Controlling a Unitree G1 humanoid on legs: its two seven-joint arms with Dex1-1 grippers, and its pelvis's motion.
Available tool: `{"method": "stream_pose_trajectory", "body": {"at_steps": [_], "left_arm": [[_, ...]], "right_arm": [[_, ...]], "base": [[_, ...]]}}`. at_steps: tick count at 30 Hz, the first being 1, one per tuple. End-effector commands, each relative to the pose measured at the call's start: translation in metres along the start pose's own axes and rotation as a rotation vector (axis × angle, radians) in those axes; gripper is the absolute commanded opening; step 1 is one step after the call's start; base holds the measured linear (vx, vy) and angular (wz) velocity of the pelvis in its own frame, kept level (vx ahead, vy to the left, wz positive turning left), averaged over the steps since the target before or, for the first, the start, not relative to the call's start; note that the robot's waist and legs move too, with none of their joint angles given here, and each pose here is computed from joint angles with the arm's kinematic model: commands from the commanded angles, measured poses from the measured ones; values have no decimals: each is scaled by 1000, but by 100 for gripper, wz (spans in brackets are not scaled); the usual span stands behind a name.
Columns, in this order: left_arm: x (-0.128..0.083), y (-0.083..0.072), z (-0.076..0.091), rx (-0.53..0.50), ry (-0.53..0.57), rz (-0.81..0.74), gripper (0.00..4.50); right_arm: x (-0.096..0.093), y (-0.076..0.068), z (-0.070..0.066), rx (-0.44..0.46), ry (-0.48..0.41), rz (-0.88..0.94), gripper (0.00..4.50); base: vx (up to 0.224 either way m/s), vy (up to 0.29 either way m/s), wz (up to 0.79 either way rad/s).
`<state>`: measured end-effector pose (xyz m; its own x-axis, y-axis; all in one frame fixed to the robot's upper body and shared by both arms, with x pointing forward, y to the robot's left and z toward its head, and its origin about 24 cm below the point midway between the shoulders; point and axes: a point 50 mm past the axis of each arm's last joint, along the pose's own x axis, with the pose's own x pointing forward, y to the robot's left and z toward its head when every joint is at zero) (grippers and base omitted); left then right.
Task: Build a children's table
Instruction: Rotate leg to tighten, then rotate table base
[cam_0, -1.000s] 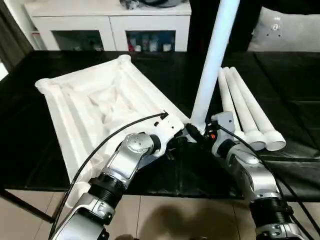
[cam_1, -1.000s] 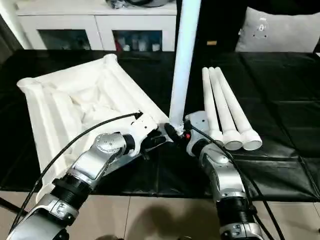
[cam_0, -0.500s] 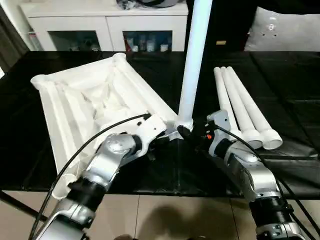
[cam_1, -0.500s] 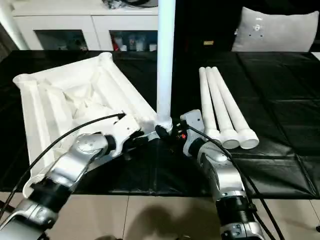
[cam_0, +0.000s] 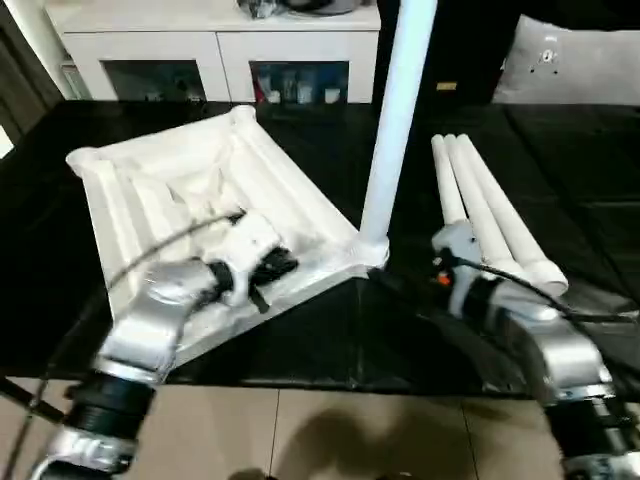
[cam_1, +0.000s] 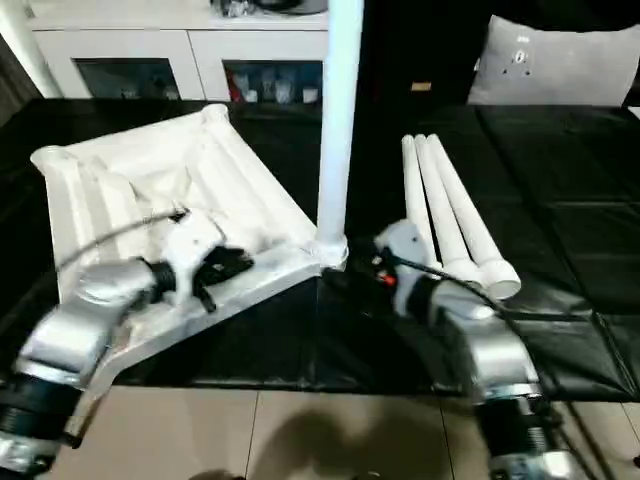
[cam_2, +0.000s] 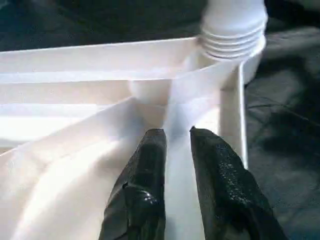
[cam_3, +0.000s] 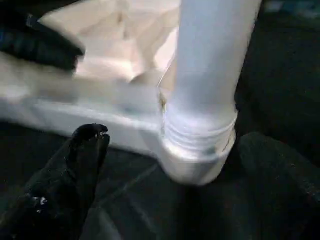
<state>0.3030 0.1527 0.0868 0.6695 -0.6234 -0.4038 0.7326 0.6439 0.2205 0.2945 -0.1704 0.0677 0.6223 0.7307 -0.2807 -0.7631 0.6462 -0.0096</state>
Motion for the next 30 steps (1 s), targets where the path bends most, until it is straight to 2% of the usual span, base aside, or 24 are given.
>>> {"method": "stream_pose_trajectory", "body": {"at_steps": [1, 4, 5, 8, 11, 13, 16, 17, 22, 23, 27, 28, 30], "left_arm": [[-13, 7, -4, -12, 27, 42, 97], [-23, 9, -7, -10, 54, 62, 97], [-34, 12, -10, 4, 85, 74, 97], [-42, 14, -11, 0, 90, 75, 97], [-60, 19, -11, 26, 93, 45, 97], [-70, 23, -13, 40, 120, 37, 97], [-75, 28, -14, 49, 144, 64, 97], [-79, 32, -15, 56, 165, 92, 97], [-85, 43, -21, 48, 216, 184, 97], [-86, 48, -23, 45, 243, 225, 97], [-88, 55, -26, 57, 274, 273, 97], [-89, 62, -30, 75, 318, 326, 97], [-90, 67, -35, 91, 368, 363, 97]], "right_arm": [[-8, 0, 11, -34, -1, 59, 449], [-11, 4, 18, -26, -32, 128, 449], [-6, 14, 26, 10, -90, 215, 449], [-1, 21, 30, 17, -116, 262, 449], [18, 28, 31, 39, -134, 305, 449], [31, 28, 30, 37, -131, 299, 449], [41, 20, 31, 16, -146, 222, 449], [46, 7, 33, 4, -148, 86, 449], [48, -16, 34, -9, -148, -131, 449], [49, -13, 32, -6, -151, -106, 449], [50, -2, 29, 6, -151, -22, 449], [53, 11, 24, 12, -151, 40, 449], [56, 21, 17, -1, -126, 63, 449]], "base": [[0, 0, 0], [0, 0, 0], [0, 0, 0], [0, 0, 0], [0, 0, 0], [0, 0, 0], [0, 0, 0], [0, 0, 0], [0, 0, 0], [0, 0, 0], [0, 0, 0], [0, 0, 0], [0, 0, 0]]}}
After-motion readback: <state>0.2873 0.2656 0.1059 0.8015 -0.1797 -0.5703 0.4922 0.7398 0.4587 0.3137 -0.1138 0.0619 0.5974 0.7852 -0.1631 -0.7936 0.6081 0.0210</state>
